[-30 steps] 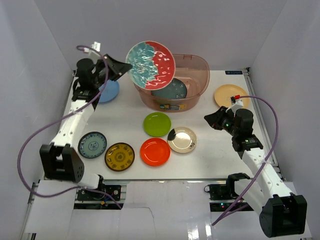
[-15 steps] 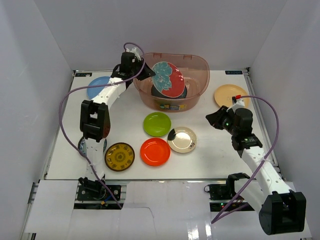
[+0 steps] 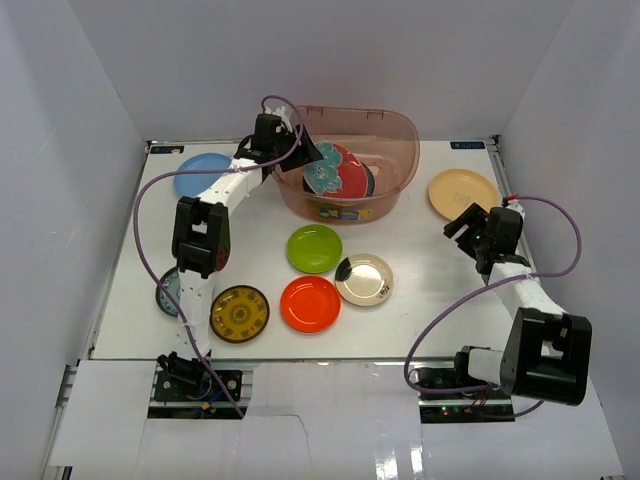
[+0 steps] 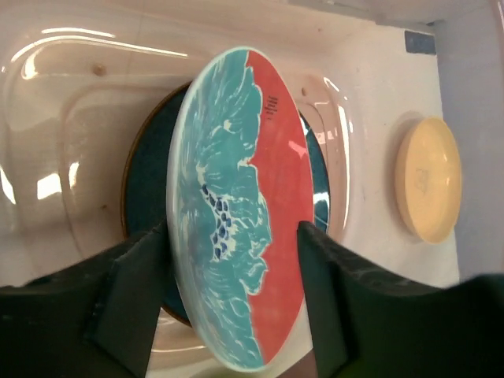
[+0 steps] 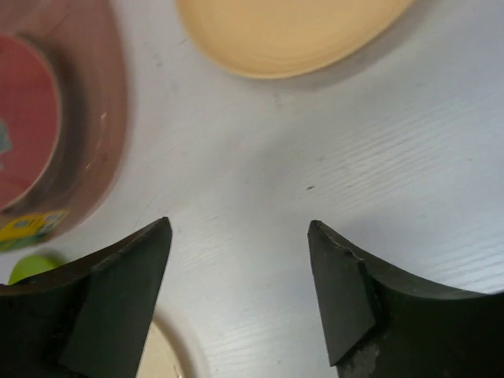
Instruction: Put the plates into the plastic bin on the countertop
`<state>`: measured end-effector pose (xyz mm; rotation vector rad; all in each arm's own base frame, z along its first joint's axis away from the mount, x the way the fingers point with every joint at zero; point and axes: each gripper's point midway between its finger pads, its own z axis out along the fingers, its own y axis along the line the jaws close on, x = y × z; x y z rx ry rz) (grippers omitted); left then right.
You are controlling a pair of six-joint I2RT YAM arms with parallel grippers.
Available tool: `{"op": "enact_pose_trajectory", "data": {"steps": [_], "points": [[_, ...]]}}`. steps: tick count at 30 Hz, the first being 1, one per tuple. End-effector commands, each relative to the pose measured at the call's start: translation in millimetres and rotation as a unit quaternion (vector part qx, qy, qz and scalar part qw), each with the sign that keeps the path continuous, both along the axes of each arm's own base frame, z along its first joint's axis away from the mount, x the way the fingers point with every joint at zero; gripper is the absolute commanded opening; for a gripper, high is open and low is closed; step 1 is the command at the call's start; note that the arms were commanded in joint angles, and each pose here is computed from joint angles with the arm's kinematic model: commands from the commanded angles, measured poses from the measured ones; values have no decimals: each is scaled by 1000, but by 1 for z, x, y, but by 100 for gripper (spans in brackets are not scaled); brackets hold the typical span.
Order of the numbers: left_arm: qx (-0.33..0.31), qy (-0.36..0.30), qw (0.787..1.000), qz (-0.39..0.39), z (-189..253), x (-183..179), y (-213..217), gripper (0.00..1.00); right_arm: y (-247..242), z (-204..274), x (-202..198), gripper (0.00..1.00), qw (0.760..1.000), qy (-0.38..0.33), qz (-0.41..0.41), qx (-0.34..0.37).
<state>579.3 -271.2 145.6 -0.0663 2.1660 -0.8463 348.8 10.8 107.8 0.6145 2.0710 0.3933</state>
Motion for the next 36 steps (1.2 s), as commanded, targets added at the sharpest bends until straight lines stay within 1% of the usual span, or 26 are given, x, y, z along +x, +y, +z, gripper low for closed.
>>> {"op": "enact_pose_trajectory", "data": {"steps": [1, 2, 3, 4, 5, 6, 8, 9, 10, 11, 12, 14, 17, 19, 20, 23, 25, 26, 27, 28, 31, 32, 33, 34, 35, 36], "points": [[-36, -104, 994, -28, 100, -6, -14, 75, -54, 12, 27, 81, 994, -27, -101, -28], [-29, -107, 994, -20, 103, -5, -11, 83, -61, 10, 29, 84, 993, -24, -114, -24], [-23, -120, 992, -19, 113, -7, -8, 87, -74, 4, 32, 85, 991, -19, -135, -15], [-17, -122, 992, -18, 115, -9, -6, 95, -81, 3, 35, 85, 989, -21, -149, -16], [-5, -129, 991, -17, 117, -9, -4, 98, -92, 4, 38, 85, 985, -25, -168, -14], [2, -133, 991, -15, 122, -10, 0, 98, -98, -7, 42, 86, 984, -12, -178, -11], [12, -136, 991, -15, 124, -13, 3, 98, -107, -2, 57, 86, 982, -18, -189, -12], [25, -144, 989, -20, 125, -14, 5, 98, -110, -17, 61, 86, 981, -1, -194, -10], [34, -147, 988, -23, 128, -15, 7, 98, -113, -20, 67, 86, 980, 3, -197, -12], [48, -152, 987, -21, 129, -15, 9, 98, -117, -15, 77, 86, 980, -2, -200, -12], [61, -157, 986, -23, 130, -14, 12, 98, -118, -31, 81, 86, 979, 16, -201, -10], [94, -163, 981, -38, 131, -18, 17, 98, -120, -36, 90, 86, 980, 20, -200, -7], [114, -163, 977, -71, 125, -27, 16, 98, -122, -49, 102, 84, 979, 31, -203, 1], [124, -150, 977, -90, 115, -33, 16, 98, -122, -58, 109, 80, 978, 39, -204, 8], [126, -143, 977, -95, 109, -33, 15, 98, -122, -63, 110, 77, 978, 43, -205, 11], [130, -118, 978, -110, 93, -38, 14, 98, -122, -63, 117, 65, 978, 40, -203, 19], [134, -109, 980, -94, 90, -38, 19, 98, -121, -60, 120, 37, 979, 36, -199, 22], [130, -110, 982, -85, 93, -38, 20, 98, -121, -54, 121, 17, 980, 30, -197, 23], [130, -116, 982, -75, 102, -41, 24, 98, -120, -48, 123, 12, 981, 22, -192, 26], [137, -130, 981, -47, 114, -37, 32, 98, -119, -42, 124, 8, 982, 12, -189, 27], [139, -157, 977, 23, 147, -39, 54, 98, -113, 5, 127, 8, 983, -53, -173, 32], [149, -160, 974, 63, 153, -36, 72, 98, -112, 19, 127, 8, 982, -72, -170, 32], [138, -153, 975, 87, 157, -38, 81, 98, -113, 53, 126, 8, 979, -112, -170, 27], [137, -148, 973, 116, 157, -42, 95, 98, -114, 69, 124, 8, 977, -128, -171, 21], [111, -146, 971, 156, 168, -42, 116, 98, -114, 103, 119, 8, 971, -164, -172, 16], [103, -118, 973, 172, 149, -41, 129, 98, -113, 118, 117, 8, 968, -181, -171, 13]]}}
